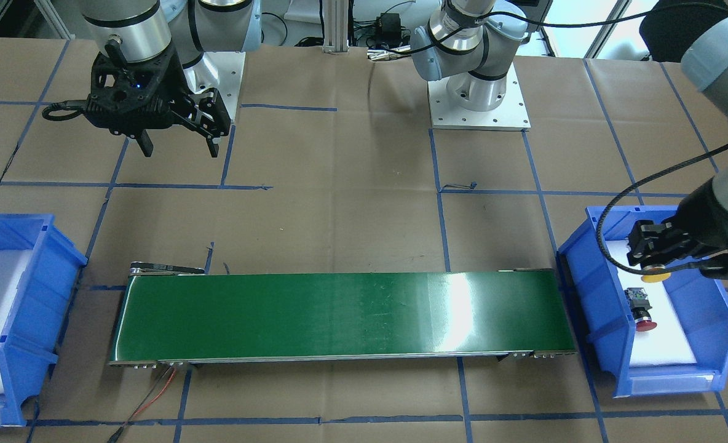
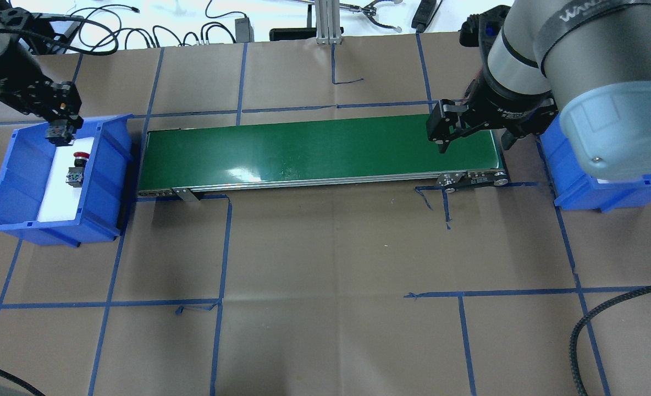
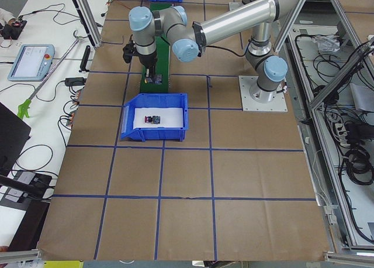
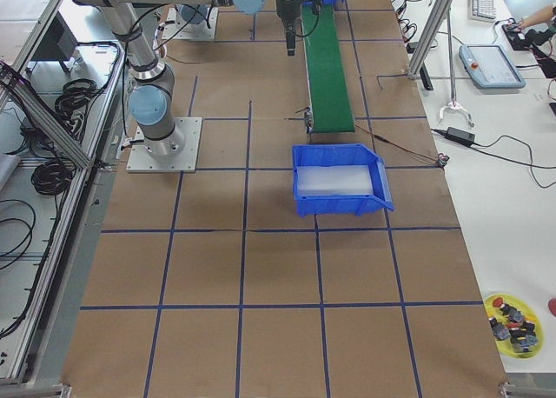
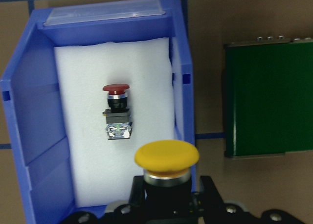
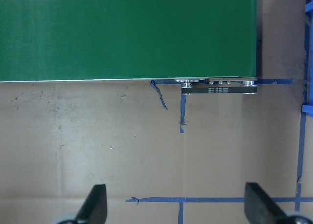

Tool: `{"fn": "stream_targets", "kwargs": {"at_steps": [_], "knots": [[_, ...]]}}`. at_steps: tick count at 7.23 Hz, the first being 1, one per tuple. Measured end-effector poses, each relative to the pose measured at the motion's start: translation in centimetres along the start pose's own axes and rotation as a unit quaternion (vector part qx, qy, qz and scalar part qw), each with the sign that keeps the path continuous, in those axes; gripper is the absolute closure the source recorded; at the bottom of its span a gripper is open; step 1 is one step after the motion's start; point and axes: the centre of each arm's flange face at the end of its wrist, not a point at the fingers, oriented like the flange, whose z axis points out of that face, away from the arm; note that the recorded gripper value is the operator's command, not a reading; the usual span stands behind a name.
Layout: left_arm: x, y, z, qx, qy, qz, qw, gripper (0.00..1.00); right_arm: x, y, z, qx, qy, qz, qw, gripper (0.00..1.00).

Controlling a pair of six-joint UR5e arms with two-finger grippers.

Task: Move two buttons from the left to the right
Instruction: 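Lift the yellow button and carry it onto the green conveyor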

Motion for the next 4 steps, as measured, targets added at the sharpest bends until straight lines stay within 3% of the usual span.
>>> {"fn": "stream_targets", "kwargs": {"at_steps": [2, 4], "knots": [[7.5, -0.8, 1.3, -0.010, 0.001, -0.005, 0.9999, 0.91, 0.0, 0.0, 0.1, -0.001, 0.000, 0.000, 1.0000, 0.00], [11.1, -2.2, 4.6, -0.023, 0.002, -0.004, 0.9997, 0.91, 0.0, 0.0, 0.1, -0.001, 0.000, 0.000, 1.0000, 0.00]]}}
